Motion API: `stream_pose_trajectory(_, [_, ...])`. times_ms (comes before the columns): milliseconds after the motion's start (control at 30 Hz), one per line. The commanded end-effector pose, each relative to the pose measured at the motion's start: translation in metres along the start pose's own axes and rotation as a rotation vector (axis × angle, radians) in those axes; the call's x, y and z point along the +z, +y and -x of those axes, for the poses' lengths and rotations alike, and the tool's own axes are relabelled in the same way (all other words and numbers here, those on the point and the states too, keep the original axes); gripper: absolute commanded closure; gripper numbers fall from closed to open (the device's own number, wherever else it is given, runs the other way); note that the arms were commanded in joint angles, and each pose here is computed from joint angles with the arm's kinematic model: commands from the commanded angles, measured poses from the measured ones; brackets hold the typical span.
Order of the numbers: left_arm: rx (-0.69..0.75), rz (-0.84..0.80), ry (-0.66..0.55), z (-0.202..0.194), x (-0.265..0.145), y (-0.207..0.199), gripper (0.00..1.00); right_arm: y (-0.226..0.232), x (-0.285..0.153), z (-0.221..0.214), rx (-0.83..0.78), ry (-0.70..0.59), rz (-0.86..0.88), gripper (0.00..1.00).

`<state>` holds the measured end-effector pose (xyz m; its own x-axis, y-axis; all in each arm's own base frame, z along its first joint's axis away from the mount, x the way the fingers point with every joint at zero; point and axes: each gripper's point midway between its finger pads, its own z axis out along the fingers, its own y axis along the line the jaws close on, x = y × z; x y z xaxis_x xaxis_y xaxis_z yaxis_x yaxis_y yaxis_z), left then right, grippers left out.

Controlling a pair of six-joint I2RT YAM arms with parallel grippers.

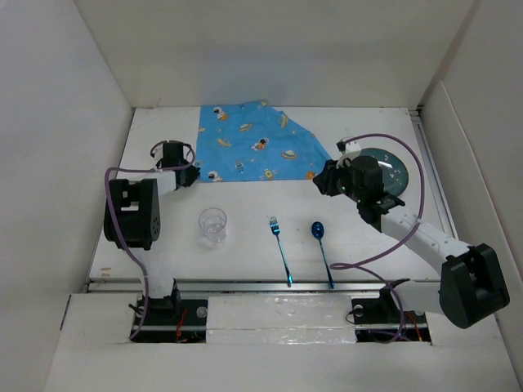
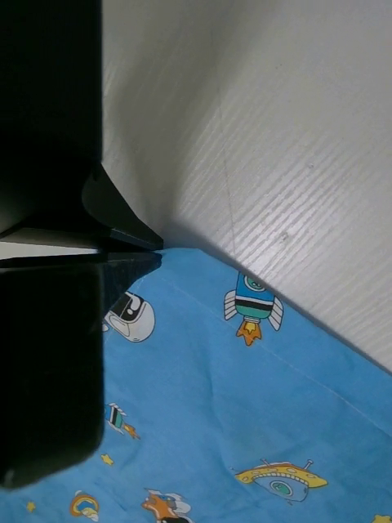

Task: Set the dinner table for one person

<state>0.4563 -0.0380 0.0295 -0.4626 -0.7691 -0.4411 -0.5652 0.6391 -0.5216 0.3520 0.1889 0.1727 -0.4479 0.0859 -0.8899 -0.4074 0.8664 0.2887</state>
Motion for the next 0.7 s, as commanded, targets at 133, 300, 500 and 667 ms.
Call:
stream_pose_trajectory(133, [0.044, -0.057, -0.167, 0.054, -0.040, -0.041, 1.00, -0.002, 0.004, 0.020, -0.002, -0.062, -0.016, 0.58])
stream_pose_trajectory(300, [0.064, -0.145, -0.351, 0.118, -0.107, -0.075, 1.00, -0.012, 0.002, 0.005, 0.027, -0.025, -0.067, 0.48])
stream_pose_trajectory(500, [0.079, -0.158, -0.433, 0.133, -0.138, -0.079, 1.00, -0.028, 0.004, -0.033, 0.090, 0.061, -0.141, 0.41])
stream_pose_trajectory(667, [0.075, -0.240, -0.408, 0.129, -0.142, -0.095, 1.00, -0.031, 0.021, -0.075, 0.148, 0.171, -0.124, 0.40])
